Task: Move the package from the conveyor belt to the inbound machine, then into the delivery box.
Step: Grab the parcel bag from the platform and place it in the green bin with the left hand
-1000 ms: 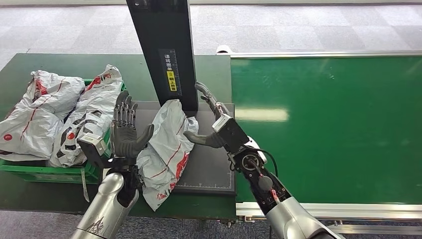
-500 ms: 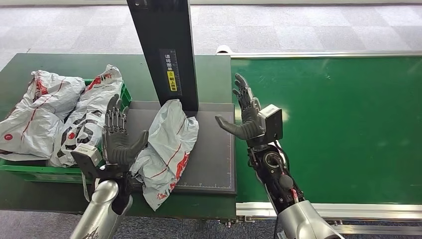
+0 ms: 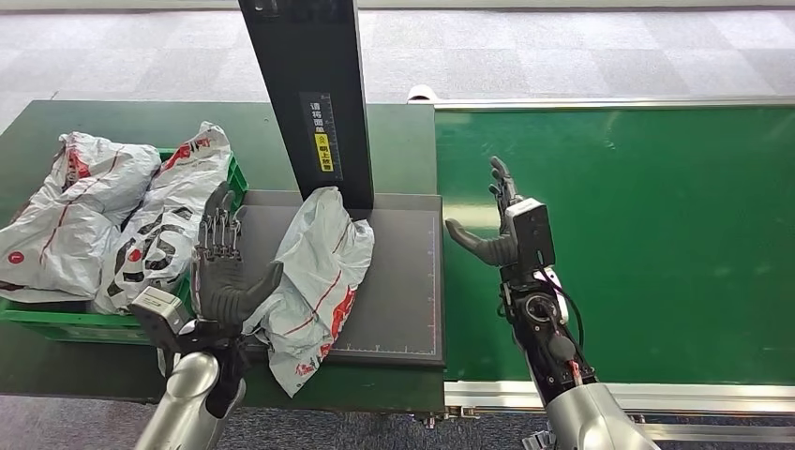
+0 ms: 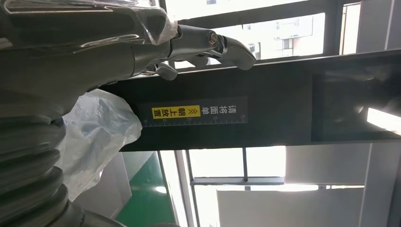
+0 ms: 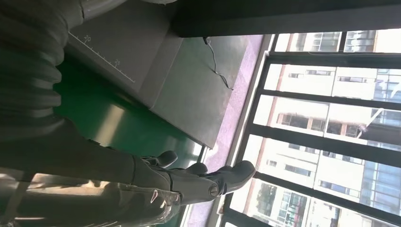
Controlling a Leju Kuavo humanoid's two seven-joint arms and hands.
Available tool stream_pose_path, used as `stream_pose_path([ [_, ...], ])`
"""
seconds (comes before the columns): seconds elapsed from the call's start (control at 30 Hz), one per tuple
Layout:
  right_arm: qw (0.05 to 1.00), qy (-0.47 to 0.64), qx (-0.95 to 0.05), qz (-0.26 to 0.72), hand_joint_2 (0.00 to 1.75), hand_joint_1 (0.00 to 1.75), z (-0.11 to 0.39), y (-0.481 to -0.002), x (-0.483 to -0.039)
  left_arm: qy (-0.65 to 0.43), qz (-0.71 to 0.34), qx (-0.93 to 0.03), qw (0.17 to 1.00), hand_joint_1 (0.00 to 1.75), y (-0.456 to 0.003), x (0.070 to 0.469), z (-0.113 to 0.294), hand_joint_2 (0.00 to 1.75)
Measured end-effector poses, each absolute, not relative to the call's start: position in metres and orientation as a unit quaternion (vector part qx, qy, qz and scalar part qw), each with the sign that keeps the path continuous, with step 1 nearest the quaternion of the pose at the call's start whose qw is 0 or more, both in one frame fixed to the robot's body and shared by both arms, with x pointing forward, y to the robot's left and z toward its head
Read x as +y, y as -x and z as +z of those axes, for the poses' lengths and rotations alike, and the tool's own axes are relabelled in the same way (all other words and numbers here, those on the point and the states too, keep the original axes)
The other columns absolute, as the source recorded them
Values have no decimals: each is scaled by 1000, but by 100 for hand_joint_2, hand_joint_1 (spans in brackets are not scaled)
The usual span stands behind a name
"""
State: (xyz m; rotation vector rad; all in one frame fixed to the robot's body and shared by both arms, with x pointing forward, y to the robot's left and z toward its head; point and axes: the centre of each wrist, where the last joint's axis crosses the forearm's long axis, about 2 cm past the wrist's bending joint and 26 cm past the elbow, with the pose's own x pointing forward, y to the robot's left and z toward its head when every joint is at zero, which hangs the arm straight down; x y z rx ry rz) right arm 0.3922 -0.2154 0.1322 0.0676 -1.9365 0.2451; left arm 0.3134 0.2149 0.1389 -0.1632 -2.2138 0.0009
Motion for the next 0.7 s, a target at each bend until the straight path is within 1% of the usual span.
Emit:
stream_pose_path([
  [0.23, 572, -24, -812, 109, 175, 0, 128, -393, -218, 63, -5, -894, 444, 0, -313, 215, 139, 175],
  [0.33, 588, -27, -798, 127, 175, 0, 126, -394, -218, 36, -35, -898, 437, 0, -313, 215, 139, 175],
  [0.43, 604, -34, -783, 146, 175, 0, 123, -395, -218, -8, -95, -902, 421, 0, -312, 216, 141, 175],
  [0.57, 613, -44, -772, 160, 175, 0, 123, -398, -216, -49, -211, -890, 400, 0, -310, 209, 141, 175],
  [0.7, 615, -47, -768, 171, 175, 0, 125, -401, -216, -77, -314, -851, 414, 0, -308, 201, 138, 175],
])
